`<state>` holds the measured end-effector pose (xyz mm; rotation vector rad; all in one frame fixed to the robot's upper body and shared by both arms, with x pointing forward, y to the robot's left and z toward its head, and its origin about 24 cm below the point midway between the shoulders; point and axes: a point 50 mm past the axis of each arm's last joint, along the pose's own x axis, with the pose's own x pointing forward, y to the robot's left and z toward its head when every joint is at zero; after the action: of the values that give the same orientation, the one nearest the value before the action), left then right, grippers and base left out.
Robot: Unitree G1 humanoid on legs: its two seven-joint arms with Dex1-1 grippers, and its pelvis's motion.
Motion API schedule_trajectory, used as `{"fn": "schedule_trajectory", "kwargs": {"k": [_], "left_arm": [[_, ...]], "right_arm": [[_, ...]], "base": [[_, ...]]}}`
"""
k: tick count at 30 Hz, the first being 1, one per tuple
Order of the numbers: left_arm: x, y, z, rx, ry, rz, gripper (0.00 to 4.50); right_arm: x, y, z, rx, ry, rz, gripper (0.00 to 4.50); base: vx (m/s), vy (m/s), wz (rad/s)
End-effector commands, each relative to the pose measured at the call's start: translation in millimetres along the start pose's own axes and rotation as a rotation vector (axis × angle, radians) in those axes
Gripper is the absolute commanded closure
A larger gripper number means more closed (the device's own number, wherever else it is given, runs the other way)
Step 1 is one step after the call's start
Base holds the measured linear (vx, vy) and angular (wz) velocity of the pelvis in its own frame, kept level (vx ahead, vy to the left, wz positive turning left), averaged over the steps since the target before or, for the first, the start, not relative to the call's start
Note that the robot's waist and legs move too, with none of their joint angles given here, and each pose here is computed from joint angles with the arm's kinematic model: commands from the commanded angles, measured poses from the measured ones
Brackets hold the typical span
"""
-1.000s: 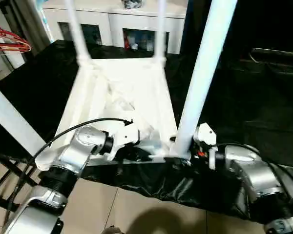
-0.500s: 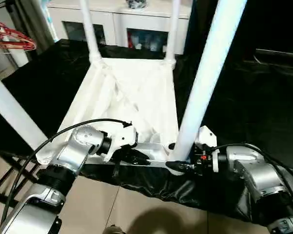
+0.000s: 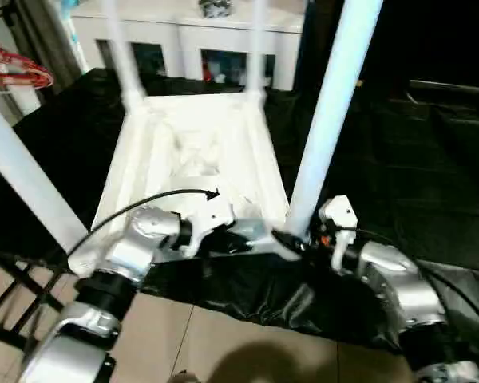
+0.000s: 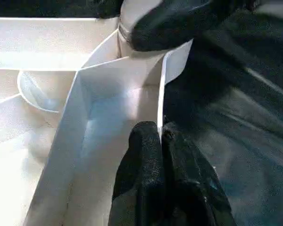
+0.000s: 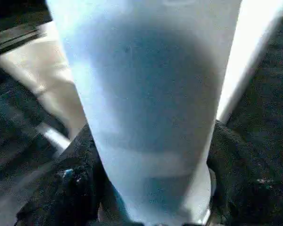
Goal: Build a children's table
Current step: Rotate leg to tighten
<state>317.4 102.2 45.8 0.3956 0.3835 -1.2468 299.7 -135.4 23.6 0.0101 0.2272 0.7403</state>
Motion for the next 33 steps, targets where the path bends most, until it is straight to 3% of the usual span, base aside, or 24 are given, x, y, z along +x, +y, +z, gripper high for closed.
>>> {"fn": "schedule_trajectory", "kwargs": {"k": [1, 7, 11, 14, 18, 29, 33], "left_arm": [[24, -2.4, 33.5, 0.048, -0.093, 0.059, 4.5], [47, -6.2, 46.0, 0.026, -0.104, 0.194, 4.5], [50, -8.7, 48.0, 0.022, -0.113, 0.194, 4.5], [47, -10.4, 45.2, 0.03, -0.114, 0.166, 4.5], [40, -10.1, 40.5, 0.046, -0.106, 0.14, 4.5], [9, -8.2, 26.3, 0.125, -0.096, -0.052, 4.5], [1, -7.0, 22.4, 0.138, -0.09, -0.099, 4.5]], "right_arm": [[29.4, 38.3, -10.1, 0.021, 0.045, 0.087, 1.88], [52.2, 37.1, -15.7, 0.083, 0.094, -0.219, 1.88], [55.4, 36.9, -13.0, 0.084, 0.076, -0.238, 1.88], [53.4, 37.4, -9.1, 0.086, 0.044, -0.184, 1.16], [47.5, 35.7, -4.1, 0.042, 0.022, -0.107, 0.89], [2.3, 19.7, 8.0, -0.149, 0.041, 0.303, 0.89], [-7.0, 17.3, 11.7, -0.141, 0.05, 0.398, 0.89]], "base": [[0.0, 0.0, 0.0], [0.0, 0.0, 0.0], [0.0, 0.0, 0.0], [0.0, 0.0, 0.0], [0.0, 0.0, 0.0], [0.0, 0.0, 0.0], [0.0, 0.0, 0.0]]}}
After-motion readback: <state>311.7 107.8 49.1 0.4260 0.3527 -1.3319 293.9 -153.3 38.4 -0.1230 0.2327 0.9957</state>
